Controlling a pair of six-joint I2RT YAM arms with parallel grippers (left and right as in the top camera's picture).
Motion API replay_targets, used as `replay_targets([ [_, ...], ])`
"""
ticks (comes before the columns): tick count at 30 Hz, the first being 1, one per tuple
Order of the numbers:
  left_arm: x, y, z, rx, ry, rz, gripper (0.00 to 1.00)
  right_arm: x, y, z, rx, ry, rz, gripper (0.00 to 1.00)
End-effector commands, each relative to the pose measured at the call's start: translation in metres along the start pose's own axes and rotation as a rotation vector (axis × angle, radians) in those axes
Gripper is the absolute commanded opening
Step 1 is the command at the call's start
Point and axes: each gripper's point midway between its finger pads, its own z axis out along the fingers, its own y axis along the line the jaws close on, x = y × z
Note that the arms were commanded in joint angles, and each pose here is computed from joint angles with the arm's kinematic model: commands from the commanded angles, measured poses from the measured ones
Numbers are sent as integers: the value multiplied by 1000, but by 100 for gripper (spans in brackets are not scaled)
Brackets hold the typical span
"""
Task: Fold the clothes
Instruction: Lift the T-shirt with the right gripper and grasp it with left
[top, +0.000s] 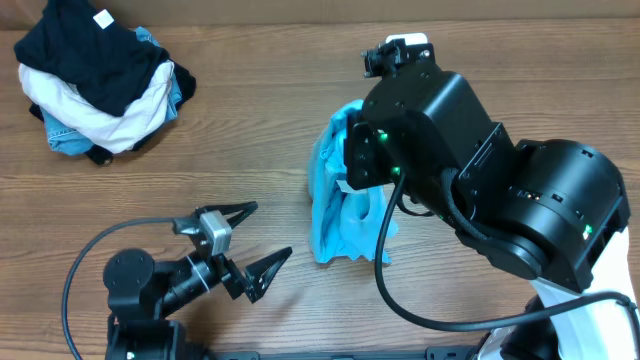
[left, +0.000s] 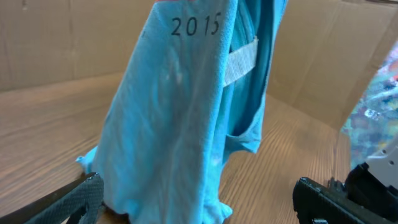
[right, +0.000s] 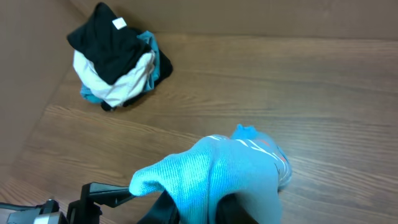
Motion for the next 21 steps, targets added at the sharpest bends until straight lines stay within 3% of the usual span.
replay_targets([
  [1, -1, 7, 6, -85, 135, 65, 100, -15, 5, -11, -33, -69, 13, 16],
  [5, 29, -13, 43, -28, 362, 99, 100, -28, 13, -13, -68, -122, 34, 16],
  [9, 69, 14, 73, -315, 535, 121, 100, -24, 11, -12, -59, -108, 29, 16],
  [12, 78, 45, 80, -506, 544, 77, 100, -18, 7, -12, -43, -84, 20, 16],
  [14, 80, 55, 82, -552, 546, 93, 100, -15, 5, -11, -35, -72, 15, 16],
  [21, 70, 63, 91, -583, 495, 116, 100, -11, 2, -11, -24, -56, 9, 16],
])
